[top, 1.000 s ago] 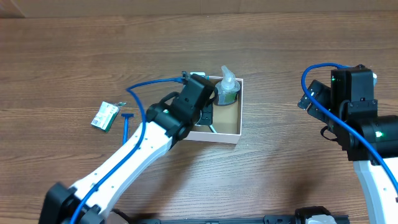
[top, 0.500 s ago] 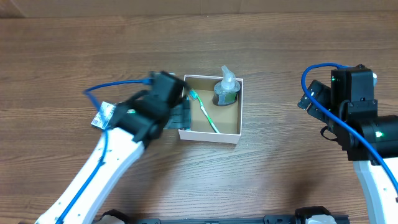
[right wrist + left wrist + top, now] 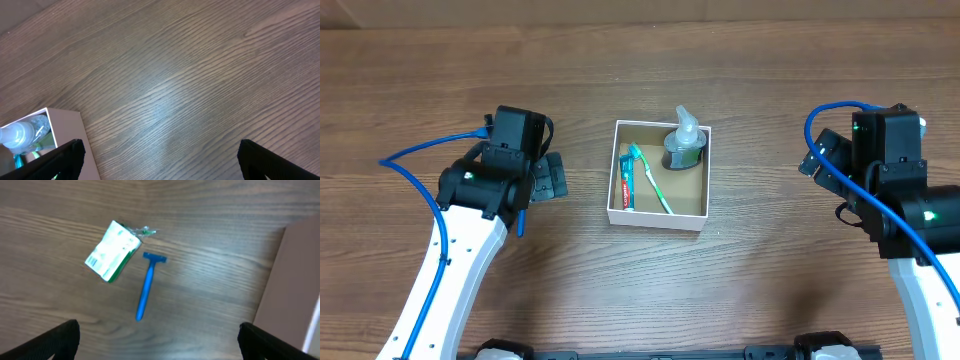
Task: Pack container
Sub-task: 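Withdraw the left gripper and grasp the blue razor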
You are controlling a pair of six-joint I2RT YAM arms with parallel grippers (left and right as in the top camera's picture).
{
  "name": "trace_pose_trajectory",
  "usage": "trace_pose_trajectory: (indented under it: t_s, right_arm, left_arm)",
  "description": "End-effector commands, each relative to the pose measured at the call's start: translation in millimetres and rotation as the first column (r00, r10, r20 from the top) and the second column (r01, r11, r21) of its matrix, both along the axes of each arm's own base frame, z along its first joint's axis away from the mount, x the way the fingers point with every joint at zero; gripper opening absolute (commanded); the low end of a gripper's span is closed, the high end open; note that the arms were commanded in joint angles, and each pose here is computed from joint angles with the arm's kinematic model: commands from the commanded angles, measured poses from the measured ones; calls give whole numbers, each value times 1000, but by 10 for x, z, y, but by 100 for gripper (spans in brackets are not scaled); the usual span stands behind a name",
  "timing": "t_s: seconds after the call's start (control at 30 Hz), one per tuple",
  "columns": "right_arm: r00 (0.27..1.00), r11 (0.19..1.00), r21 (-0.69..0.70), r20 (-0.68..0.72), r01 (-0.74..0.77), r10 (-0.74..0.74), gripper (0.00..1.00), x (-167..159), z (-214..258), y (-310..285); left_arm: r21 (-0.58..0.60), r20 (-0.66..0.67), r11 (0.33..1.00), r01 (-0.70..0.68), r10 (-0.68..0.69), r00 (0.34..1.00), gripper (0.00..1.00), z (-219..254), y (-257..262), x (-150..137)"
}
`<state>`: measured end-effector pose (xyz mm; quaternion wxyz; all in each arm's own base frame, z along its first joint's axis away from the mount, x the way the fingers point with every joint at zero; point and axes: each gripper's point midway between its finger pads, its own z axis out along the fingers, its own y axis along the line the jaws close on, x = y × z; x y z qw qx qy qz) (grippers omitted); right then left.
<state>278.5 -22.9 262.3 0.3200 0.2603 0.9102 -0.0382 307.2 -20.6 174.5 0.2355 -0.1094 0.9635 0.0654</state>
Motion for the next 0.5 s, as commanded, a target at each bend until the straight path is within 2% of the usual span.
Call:
trace_pose_trajectory:
  t_s: [0.0,0.3,0.47]
  right_arm:
    - [1000,1000,-2,27,11,-11,100,5,82,-28]
    - [1000,1000,-3,27,11,-11,100,5,82,-28]
    - [1000,1000,-3,27,11,-11,100,5,82,-28]
  left_arm:
    - [-38,-22,999,28,-28,999,100,-323,5,-18]
    - [-34,-44,999,-26,25,999,100,-1002,210,-154]
    - [-76,-32,997,32,-34,999,100,-1353,206,-194]
